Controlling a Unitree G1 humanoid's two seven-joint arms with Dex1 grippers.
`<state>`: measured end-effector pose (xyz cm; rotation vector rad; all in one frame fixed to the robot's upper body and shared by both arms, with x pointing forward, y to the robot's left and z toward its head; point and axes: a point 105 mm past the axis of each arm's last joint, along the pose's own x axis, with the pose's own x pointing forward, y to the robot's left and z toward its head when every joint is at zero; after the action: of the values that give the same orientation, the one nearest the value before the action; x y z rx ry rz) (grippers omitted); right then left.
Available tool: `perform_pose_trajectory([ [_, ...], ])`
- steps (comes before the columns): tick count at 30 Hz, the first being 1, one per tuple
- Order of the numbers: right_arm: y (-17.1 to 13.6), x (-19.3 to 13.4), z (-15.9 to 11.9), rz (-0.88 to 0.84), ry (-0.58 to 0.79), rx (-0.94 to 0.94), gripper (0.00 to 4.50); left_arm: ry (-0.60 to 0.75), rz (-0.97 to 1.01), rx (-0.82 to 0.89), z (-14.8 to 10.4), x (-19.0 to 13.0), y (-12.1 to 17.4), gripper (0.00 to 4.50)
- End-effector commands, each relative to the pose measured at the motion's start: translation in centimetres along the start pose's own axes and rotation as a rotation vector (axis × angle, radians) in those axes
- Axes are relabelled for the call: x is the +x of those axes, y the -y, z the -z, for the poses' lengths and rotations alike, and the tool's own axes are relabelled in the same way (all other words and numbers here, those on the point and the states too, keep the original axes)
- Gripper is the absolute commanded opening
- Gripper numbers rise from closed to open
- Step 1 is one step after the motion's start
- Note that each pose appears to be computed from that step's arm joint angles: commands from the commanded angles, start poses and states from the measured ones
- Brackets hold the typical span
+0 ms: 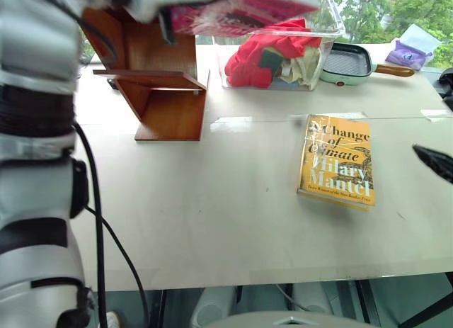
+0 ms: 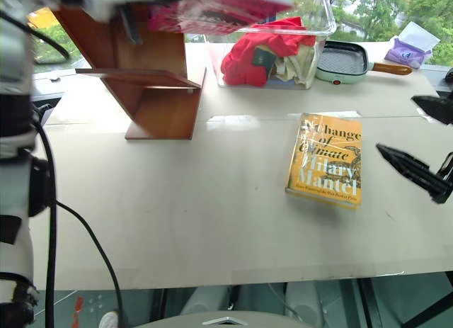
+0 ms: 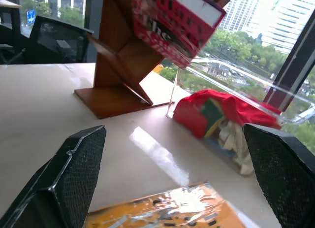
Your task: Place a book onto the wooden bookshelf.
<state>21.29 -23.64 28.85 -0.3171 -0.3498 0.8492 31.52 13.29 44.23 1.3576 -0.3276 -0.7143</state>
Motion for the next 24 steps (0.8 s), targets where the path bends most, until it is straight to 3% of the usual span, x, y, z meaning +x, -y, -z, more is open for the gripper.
perform_pose_trajectory([
  [1, 0.7, 0.4, 0.5, -0.026, 0.013, -0.019, 4.50, -0.185, 0.043, 0.023, 1.8, -2.9, -0.3, 0.03],
  [7, 1.1, 1.6, 0.7, -0.071, 0.041, -0.033, 4.50, -0.433, 0.119, 0.054, 5.6, -3.6, 1.3, 0.03],
  [13, 1.2, 1.8, 1.0, -0.088, 0.038, -0.035, 4.50, -0.534, 0.183, 0.032, 8.2, -1.1, 4.1, 0.03],
  [18, 1.6, 1.1, 0.9, -0.086, 0.031, -0.041, 4.50, -0.534, 0.238, -0.042, 7.8, 0.7, 6.8, 0.03],
  [24, 2.0, 0.6, 1.2, -0.081, 0.026, -0.030, 4.50, -0.585, 0.254, -0.141, 7.6, 0.7, 8.5, 0.03],
])
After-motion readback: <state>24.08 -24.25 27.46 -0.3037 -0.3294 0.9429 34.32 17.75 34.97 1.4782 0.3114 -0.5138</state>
